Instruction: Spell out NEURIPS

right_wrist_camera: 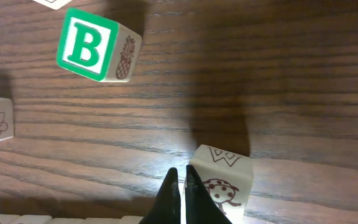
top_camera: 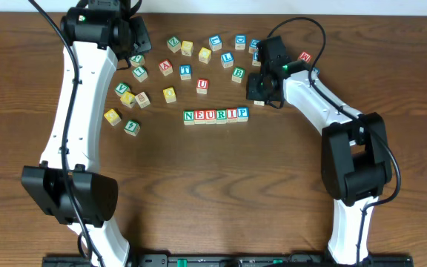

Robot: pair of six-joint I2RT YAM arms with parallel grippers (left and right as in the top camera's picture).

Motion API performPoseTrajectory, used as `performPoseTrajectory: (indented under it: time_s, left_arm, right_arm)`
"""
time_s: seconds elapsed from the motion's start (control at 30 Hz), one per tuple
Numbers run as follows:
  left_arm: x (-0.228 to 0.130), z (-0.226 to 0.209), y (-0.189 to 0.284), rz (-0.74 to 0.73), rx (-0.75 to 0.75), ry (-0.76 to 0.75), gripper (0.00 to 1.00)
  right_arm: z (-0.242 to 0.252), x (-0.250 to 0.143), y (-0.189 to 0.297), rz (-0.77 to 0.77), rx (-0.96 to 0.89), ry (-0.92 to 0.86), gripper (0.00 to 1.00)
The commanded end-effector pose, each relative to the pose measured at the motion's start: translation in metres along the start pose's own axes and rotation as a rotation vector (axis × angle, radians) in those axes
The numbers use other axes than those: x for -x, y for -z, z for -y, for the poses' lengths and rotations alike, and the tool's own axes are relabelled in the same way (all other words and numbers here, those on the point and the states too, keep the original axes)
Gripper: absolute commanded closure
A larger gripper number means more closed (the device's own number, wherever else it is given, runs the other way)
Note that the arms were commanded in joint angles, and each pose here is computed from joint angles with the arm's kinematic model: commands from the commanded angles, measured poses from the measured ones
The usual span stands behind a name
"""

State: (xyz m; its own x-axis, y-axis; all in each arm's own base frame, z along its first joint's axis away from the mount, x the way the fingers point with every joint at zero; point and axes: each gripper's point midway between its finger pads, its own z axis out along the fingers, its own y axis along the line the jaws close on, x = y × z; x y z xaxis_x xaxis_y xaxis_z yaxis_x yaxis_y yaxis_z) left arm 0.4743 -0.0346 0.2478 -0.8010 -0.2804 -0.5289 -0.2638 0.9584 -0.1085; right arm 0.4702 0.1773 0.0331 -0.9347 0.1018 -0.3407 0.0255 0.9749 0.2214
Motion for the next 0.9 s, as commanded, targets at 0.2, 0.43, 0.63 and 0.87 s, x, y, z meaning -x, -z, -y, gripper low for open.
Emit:
performPoseTrajectory:
  time_s: [0.2,0.43,0.63,0.87]
  left_arm:
    - [0.000,-0.001,-0.002,-0.002,0.008,-0.010,0.63]
    - [0.000,-0.001,-0.002,-0.002,0.008,-0.010,0.63]
    - [0.000,-0.001,-0.002,-0.002,0.008,-0.010,0.63]
    - [0.000,-0.001,-0.002,-0.002,0.008,-0.010,0.63]
  right_arm:
    - [-0.002,-0.031,-0.032,-0.087,-0.036,0.013,0.99]
    - [-0.007,-0.018,-0.028,-0.052,-0.018,0.013,0.99]
    - [-0.016,0.010,-0.005,-0.017,-0.005,0.036,0.99]
    - [-0.019,0.034,0.024,0.004,-0.007,0.029,0.96]
